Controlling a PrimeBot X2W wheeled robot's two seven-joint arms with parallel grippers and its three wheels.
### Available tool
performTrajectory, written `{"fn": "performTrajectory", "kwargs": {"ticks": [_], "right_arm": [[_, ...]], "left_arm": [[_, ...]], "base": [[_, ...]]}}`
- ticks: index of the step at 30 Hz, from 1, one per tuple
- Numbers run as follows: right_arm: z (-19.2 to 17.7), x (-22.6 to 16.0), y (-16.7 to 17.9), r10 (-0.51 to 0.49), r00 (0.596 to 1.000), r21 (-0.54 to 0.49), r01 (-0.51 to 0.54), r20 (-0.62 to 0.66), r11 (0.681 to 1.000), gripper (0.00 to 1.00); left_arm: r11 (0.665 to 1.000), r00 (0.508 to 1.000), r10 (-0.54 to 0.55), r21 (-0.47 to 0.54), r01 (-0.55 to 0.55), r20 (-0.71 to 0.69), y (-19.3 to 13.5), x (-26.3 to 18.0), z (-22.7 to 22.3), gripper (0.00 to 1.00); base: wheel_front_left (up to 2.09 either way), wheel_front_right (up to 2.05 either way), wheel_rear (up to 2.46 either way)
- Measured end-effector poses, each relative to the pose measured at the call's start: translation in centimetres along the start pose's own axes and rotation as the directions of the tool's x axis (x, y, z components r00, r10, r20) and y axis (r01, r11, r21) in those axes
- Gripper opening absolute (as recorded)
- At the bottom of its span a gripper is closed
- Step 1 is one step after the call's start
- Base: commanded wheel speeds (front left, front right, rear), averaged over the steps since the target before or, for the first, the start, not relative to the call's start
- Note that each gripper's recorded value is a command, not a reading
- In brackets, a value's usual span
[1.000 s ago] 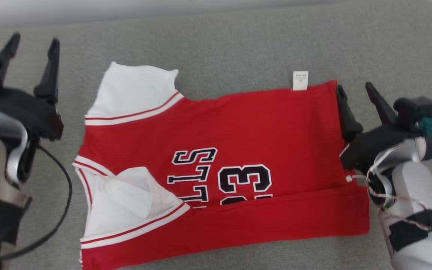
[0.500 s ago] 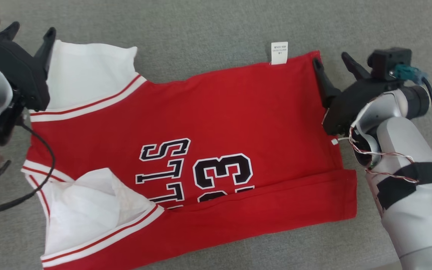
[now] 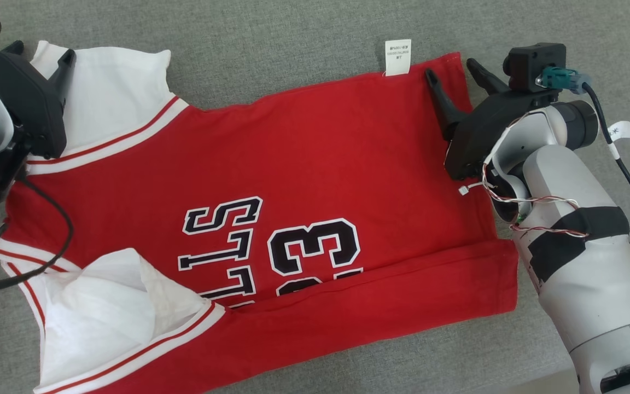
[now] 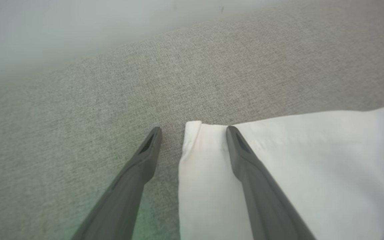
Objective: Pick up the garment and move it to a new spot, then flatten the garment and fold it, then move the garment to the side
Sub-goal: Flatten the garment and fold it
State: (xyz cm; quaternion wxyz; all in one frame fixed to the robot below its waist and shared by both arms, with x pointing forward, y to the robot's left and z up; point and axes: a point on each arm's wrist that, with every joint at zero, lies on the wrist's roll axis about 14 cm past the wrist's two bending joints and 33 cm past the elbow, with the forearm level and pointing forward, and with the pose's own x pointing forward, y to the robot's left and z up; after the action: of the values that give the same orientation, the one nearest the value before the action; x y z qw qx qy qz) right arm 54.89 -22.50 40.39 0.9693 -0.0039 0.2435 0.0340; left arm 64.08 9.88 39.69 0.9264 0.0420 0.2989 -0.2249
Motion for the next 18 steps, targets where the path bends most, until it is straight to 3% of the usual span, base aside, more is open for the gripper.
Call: {"fn": "performTrajectory", "kwargs": {"ticks": [2,3,4,5,6,7,8,12,18], "right_arm": [[0.0,0.2,0.3,0.009,1.000,-0.002,-0.009,-0.002,1.000,1.00],[-0.1,0.3,0.6,0.015,1.000,-0.004,-0.015,-0.007,1.000,0.86],[-0.1,0.3,0.6,0.015,1.000,-0.004,-0.015,-0.007,1.000,0.86],[-0.2,0.4,0.7,0.018,1.000,-0.006,-0.018,-0.011,1.000,0.49],[-0.3,0.4,0.7,0.019,1.000,-0.009,-0.019,-0.014,1.000,0.31],[-0.2,0.5,0.7,0.020,1.000,-0.012,-0.020,-0.011,1.000,0.00],[-0.1,0.6,0.7,0.020,1.000,-0.013,-0.020,-0.010,1.000,0.00],[0.6,1.1,0.4,0.018,1.000,-0.023,-0.017,0.020,1.000,0.00],[1.5,0.9,0.3,0.014,0.997,-0.037,-0.012,0.074,0.999,0.00]], "left_arm": [[1.000,1.000,-0.004,-0.027,0.003,-0.012,-0.1,0.1,-0.3,1.00],[0.999,1.000,-0.004,-0.042,0.003,-0.023,-0.1,0.1,-0.4,1.00],[0.999,1.000,-0.004,-0.042,0.003,-0.023,-0.1,0.1,-0.4,1.00],[0.998,0.999,-0.008,-0.060,0.006,-0.043,-0.2,0.2,-0.8,0.96],[0.997,0.998,-0.016,-0.073,0.012,-0.053,-0.4,0.2,-1.0,0.60],[0.997,0.998,-0.016,-0.073,0.012,-0.057,-0.3,0.1,-1.0,0.27],[0.997,0.998,-0.016,-0.070,0.011,-0.060,-0.3,0.2,-1.1,0.00],[0.997,0.999,-0.023,-0.080,0.019,-0.048,-0.4,0.1,-0.8,0.00],[0.996,0.996,-0.016,-0.082,0.024,0.093,-0.6,-0.8,1.8,0.00]], "base": [[0.00,0.00,0.00],[0.00,0.00,0.00],[0.00,0.00,0.00],[0.00,0.00,0.00],[0.00,0.00,0.00],[0.00,0.00,0.00],[0.00,0.00,0.00],[0.00,0.00,0.00],[0.00,0.00,0.00]]}}
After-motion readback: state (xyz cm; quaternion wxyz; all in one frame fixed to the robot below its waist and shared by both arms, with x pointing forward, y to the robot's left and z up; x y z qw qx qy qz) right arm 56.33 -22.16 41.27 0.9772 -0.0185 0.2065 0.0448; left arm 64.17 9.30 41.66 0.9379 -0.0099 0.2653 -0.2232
